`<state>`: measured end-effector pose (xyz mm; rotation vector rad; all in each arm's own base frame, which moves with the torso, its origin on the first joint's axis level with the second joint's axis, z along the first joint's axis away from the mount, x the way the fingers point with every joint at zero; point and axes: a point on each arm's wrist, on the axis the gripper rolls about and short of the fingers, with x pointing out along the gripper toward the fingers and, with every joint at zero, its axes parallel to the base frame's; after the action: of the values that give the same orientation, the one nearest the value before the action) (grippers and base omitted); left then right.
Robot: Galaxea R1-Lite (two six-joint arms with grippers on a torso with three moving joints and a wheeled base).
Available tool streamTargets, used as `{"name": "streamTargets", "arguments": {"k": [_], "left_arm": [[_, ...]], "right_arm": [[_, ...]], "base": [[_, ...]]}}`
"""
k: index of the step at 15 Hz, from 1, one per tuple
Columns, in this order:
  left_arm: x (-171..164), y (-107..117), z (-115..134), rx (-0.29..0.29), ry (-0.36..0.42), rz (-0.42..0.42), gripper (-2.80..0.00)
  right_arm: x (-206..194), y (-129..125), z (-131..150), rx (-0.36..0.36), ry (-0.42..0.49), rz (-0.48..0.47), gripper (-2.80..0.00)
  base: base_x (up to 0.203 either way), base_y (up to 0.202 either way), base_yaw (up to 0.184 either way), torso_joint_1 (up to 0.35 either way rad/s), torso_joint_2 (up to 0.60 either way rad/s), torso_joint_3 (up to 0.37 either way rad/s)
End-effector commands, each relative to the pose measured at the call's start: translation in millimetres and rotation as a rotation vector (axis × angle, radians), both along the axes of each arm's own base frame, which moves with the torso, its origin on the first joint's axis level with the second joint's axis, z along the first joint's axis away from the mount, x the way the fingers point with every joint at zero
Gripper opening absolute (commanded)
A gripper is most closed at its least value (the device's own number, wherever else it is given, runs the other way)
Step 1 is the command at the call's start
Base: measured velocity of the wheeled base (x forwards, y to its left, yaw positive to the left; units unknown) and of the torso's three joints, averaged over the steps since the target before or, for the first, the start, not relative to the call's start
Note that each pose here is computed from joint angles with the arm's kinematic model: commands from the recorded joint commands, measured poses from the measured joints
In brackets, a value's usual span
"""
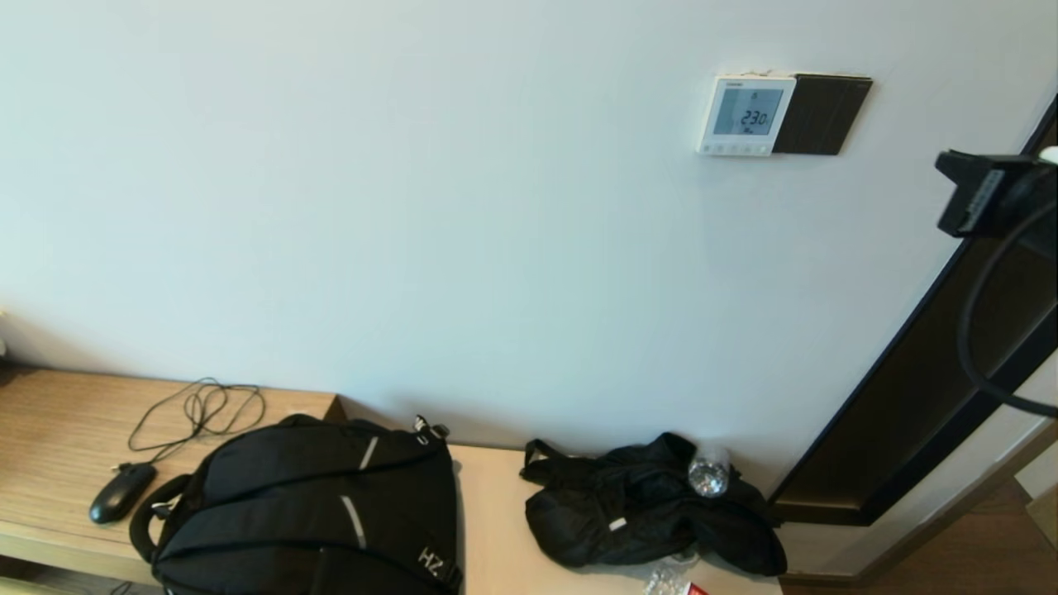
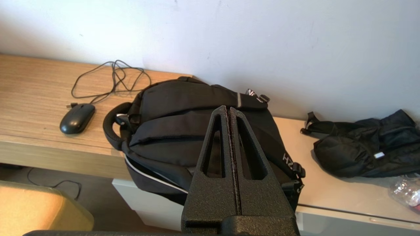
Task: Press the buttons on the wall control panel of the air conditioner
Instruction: Turn off the central air conditioner
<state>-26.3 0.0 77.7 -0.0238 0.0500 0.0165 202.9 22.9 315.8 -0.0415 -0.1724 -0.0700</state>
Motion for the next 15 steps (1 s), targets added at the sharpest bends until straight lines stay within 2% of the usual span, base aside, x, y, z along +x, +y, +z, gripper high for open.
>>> {"name": "streamTargets", "arguments": {"k": [1, 5, 11, 15], "left_arm": [[0.0, 0.0, 0.0, -0.001, 0.0, 0.001, -2.8], [0.0, 0.0, 0.0, -0.001, 0.0, 0.001, -2.8], [0.0, 0.0, 0.0, -0.001, 0.0, 0.001, -2.8], [0.0, 0.0, 0.0, -0.001, 0.0, 0.001, -2.8]], "right_arm": [[-52.3, -8.9, -15.1, -0.001, -0.021, -0.006, -2.8], [-94.7, -13.9, -68.5, -0.018, 0.085, 0.022, -2.8], [-157.0, -21.0, -148.6, -0.047, 0.185, 0.046, -2.8], [-181.1, -23.4, -190.6, -0.064, 0.208, 0.047, -2.8]], "base": [[0.0, 0.0, 0.0, 0.0, 0.0, 0.0], [0.0, 0.0, 0.0, 0.0, 0.0, 0.0], [0.0, 0.0, 0.0, 0.0, 0.0, 0.0], [0.0, 0.0, 0.0, 0.0, 0.0, 0.0]]}}
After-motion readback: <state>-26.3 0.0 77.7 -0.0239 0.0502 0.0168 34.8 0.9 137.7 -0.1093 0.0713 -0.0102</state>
